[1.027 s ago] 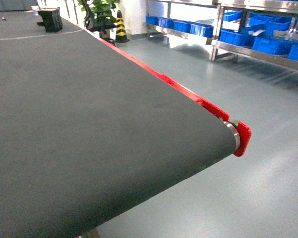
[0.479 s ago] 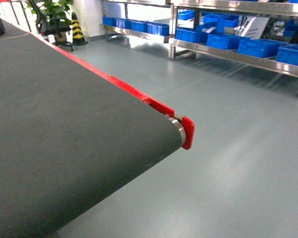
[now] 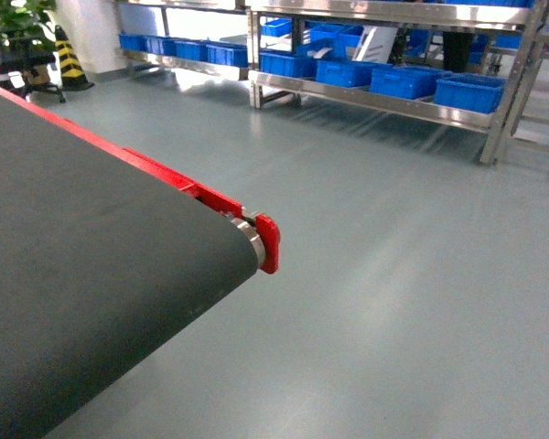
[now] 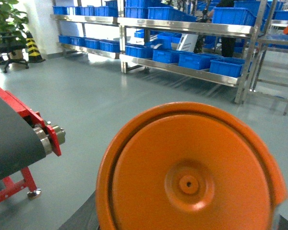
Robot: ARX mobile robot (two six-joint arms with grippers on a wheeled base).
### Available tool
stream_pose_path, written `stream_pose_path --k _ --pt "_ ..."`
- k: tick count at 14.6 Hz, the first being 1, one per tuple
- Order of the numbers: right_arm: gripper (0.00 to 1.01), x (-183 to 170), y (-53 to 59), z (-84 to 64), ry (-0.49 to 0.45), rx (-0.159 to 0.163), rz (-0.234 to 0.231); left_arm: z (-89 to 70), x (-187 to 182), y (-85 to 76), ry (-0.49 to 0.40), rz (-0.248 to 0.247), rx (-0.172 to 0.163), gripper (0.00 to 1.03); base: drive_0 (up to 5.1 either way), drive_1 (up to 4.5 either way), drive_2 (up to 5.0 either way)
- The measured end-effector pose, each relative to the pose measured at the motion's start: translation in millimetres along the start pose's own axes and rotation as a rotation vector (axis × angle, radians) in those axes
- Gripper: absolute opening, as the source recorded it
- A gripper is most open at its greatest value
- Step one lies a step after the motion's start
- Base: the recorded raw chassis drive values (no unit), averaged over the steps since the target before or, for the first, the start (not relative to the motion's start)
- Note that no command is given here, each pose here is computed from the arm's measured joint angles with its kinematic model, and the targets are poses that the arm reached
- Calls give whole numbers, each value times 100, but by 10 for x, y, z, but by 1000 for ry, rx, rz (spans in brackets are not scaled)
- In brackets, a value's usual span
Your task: Sort blue parts and orange caps into right shelf containers
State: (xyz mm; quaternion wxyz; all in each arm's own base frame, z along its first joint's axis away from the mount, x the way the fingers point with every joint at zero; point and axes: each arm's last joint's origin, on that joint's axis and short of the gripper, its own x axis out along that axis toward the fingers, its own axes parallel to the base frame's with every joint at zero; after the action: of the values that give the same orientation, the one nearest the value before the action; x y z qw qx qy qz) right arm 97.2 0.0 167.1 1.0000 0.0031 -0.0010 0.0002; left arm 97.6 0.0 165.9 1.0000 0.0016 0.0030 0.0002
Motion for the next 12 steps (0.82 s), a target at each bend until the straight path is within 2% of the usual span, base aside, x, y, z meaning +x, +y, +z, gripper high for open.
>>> stream_pose_path --k 12 --pt "45 0 0 0 0 0 0 0 0 0 0 0 0 42 -157 -157 -157"
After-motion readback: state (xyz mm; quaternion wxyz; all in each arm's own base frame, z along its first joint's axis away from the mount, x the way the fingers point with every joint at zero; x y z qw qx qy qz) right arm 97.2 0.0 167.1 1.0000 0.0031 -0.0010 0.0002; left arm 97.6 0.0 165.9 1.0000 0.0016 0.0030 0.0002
